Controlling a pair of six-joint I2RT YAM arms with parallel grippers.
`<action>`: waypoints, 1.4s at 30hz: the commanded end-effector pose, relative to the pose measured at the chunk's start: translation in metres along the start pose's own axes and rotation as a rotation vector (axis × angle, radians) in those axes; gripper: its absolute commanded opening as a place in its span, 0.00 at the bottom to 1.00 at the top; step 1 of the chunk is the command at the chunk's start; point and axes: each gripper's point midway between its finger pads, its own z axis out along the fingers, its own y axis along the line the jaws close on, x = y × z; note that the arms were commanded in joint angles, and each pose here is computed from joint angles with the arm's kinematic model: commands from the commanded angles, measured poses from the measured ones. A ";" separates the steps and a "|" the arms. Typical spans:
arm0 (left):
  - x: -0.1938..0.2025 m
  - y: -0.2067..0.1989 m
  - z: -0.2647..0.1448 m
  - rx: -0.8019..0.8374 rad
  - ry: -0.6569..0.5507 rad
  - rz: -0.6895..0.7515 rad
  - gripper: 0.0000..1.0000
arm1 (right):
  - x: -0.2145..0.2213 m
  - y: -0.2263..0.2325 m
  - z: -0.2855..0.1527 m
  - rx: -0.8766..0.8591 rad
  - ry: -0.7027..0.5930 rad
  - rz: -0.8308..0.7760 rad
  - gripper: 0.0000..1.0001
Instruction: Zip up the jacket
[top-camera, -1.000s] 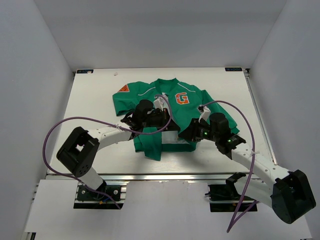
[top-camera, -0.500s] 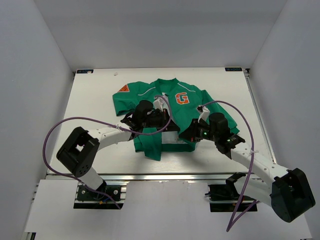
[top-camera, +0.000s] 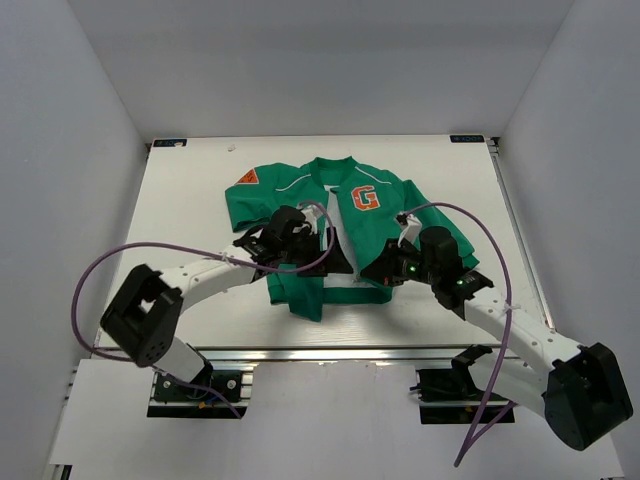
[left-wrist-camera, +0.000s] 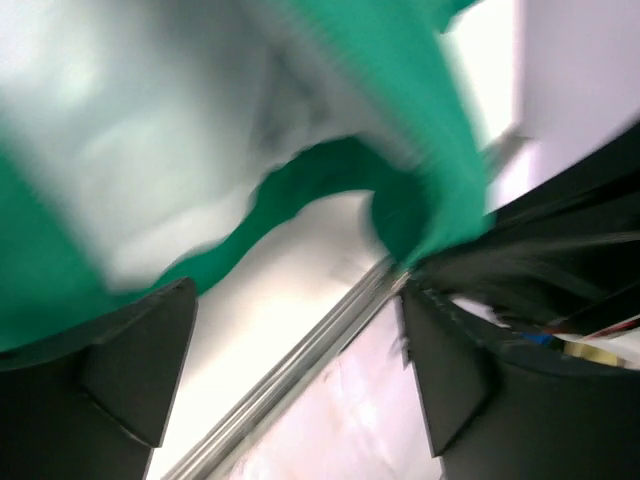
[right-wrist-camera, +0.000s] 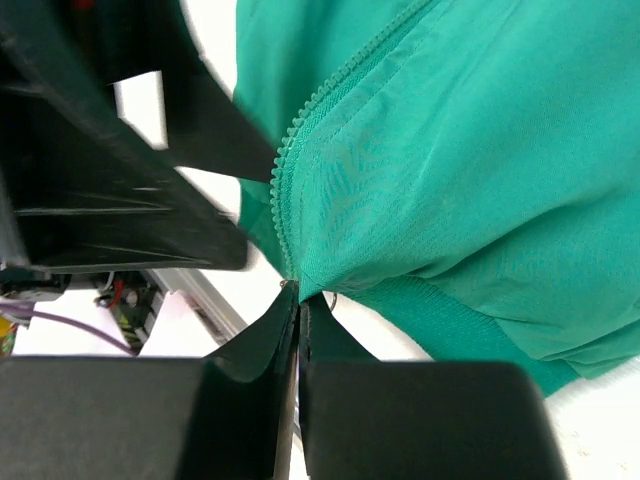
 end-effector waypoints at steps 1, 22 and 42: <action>0.013 0.030 -0.045 -0.240 -0.009 -0.002 0.98 | -0.010 -0.004 -0.007 0.046 -0.037 -0.027 0.00; 0.069 0.096 -0.046 -0.661 0.126 0.016 0.80 | 0.011 -0.032 -0.014 0.174 0.002 0.020 0.00; 0.084 0.114 -0.024 -0.830 0.161 0.007 0.81 | 0.025 -0.048 -0.011 0.226 0.034 0.051 0.00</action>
